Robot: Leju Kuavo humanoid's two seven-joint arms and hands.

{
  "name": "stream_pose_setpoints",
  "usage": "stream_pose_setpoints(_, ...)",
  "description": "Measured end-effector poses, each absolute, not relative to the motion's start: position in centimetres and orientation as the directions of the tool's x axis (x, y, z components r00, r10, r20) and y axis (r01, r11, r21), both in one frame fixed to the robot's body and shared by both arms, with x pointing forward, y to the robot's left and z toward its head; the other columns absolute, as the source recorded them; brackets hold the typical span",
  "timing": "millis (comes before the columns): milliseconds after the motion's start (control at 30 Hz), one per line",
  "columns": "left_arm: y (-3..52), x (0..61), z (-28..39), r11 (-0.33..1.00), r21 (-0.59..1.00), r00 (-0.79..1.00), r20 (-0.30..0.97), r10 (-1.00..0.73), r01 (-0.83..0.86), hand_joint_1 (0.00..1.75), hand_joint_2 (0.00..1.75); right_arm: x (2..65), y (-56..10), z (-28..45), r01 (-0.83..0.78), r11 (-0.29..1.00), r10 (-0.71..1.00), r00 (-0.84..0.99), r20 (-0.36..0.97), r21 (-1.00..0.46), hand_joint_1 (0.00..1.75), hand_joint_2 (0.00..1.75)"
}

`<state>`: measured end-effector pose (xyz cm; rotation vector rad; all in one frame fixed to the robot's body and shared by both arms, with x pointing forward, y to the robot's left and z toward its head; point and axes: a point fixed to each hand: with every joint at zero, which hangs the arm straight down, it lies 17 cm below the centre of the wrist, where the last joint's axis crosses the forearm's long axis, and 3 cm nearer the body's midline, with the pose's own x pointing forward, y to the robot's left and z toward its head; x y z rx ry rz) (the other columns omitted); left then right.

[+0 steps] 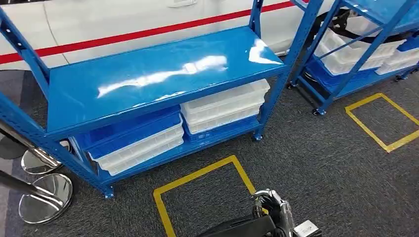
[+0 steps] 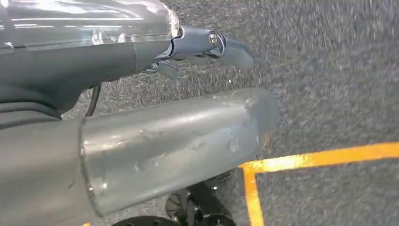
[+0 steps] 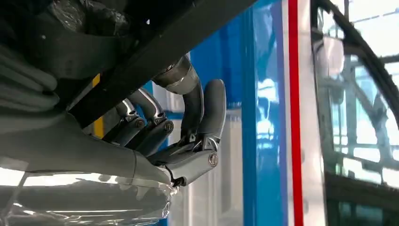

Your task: Take the parts from the cabinet and place them on the table.

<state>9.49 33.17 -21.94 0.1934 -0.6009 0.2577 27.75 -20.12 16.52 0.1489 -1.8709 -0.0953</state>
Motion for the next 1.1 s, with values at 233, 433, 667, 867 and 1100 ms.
stream_pose_setpoints(233,33.2,9.5,-21.9,0.950,0.104,0.795,0.579,0.181,-0.293,0.00,0.00,27.7,-20.2,16.5,-0.051,0.989,-0.150,-0.295,0.944,0.141,1.75,1.75)
stream_pose_setpoints(433,33.0,10.1,-21.9,0.952,0.100,0.791,0.585,0.179,-0.289,0.00,0.00,27.5,-20.4,16.2,-0.035,0.990,-0.140,-0.286,0.948,0.136,1.75,1.75)
stream_pose_setpoints(667,32.9,10.0,-22.0,0.955,0.109,0.794,0.585,0.163,-0.276,0.00,0.00,27.5,-21.3,16.1,0.015,0.992,-0.116,-0.285,0.952,0.126,1.75,1.75)
stream_pose_setpoints(867,33.0,10.2,-22.0,0.955,0.113,0.793,0.588,0.158,-0.274,0.00,0.00,27.5,-21.6,16.3,0.031,0.990,-0.120,-0.286,0.951,0.134,1.75,1.75)
stream_pose_setpoints(1100,33.0,10.0,-22.0,0.955,0.113,0.795,0.586,0.158,-0.273,0.00,0.00,27.5,-21.9,16.5,0.040,0.990,-0.115,-0.292,0.950,0.133,1.75,1.75)
